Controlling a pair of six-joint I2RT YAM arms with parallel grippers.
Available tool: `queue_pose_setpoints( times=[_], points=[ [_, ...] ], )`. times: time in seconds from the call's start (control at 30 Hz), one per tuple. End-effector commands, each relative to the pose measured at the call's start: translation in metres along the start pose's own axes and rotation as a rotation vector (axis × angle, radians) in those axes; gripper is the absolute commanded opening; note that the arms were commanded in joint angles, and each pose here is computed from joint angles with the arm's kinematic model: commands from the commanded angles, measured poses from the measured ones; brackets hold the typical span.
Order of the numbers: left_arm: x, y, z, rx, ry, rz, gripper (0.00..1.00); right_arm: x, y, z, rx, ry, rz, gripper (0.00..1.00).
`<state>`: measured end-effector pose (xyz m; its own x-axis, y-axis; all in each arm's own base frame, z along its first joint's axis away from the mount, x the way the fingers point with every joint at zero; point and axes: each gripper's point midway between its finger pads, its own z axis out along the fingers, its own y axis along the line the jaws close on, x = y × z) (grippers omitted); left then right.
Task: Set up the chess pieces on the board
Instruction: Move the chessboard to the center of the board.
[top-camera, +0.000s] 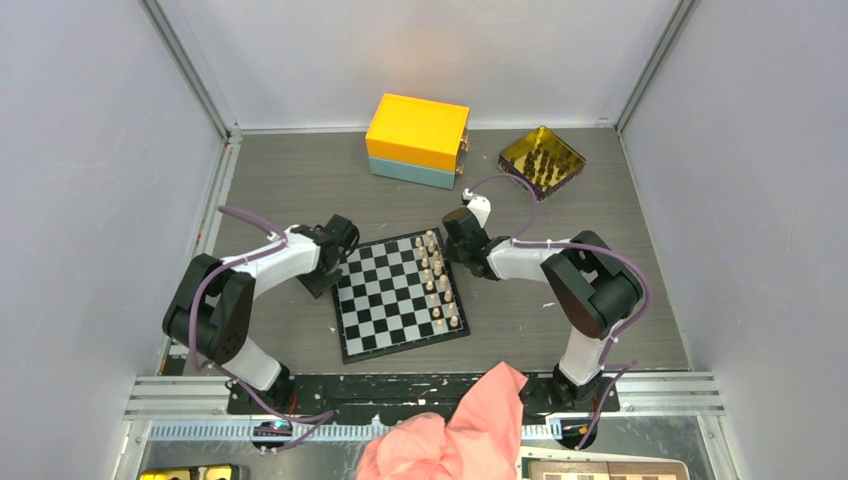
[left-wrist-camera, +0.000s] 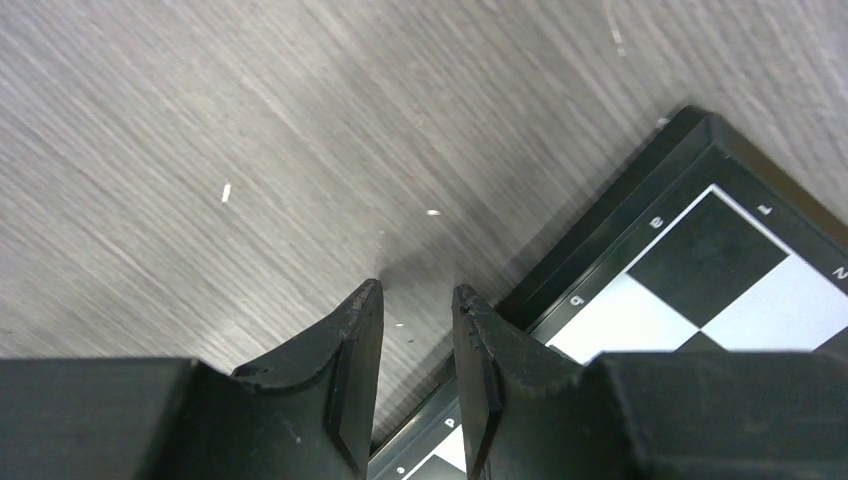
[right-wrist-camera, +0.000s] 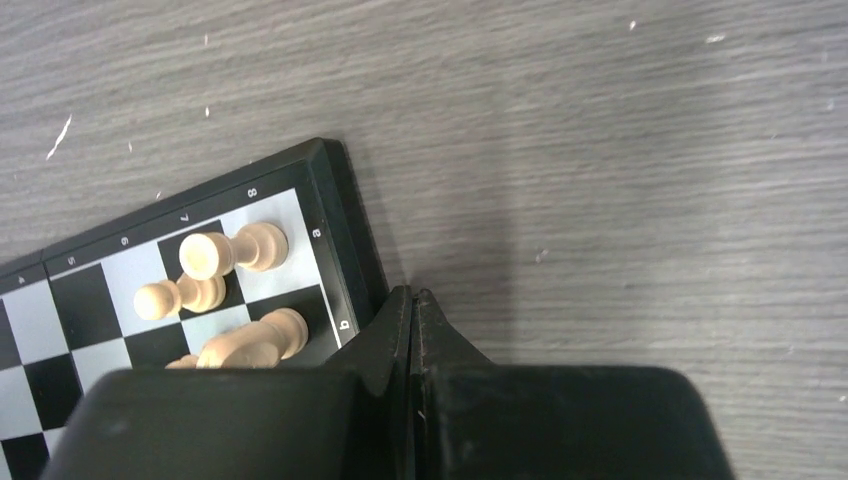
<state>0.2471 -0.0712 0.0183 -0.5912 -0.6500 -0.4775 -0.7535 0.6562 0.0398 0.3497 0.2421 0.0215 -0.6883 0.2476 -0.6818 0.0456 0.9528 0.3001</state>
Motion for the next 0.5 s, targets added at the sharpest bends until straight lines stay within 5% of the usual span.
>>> queue_pose_setpoints(
  times=[0.0,0.47],
  points=[
    [0.002,-0.057,-0.015,0.155,0.041,-0.065,0.34,-0.008,0.022,0.005,-0.086,0.036,0.055,0.0],
    [0.001,-0.091,-0.007,0.183,0.051,-0.062,0.34,-0.037,0.024,0.03,-0.1,0.068,0.083,0.0]
  ],
)
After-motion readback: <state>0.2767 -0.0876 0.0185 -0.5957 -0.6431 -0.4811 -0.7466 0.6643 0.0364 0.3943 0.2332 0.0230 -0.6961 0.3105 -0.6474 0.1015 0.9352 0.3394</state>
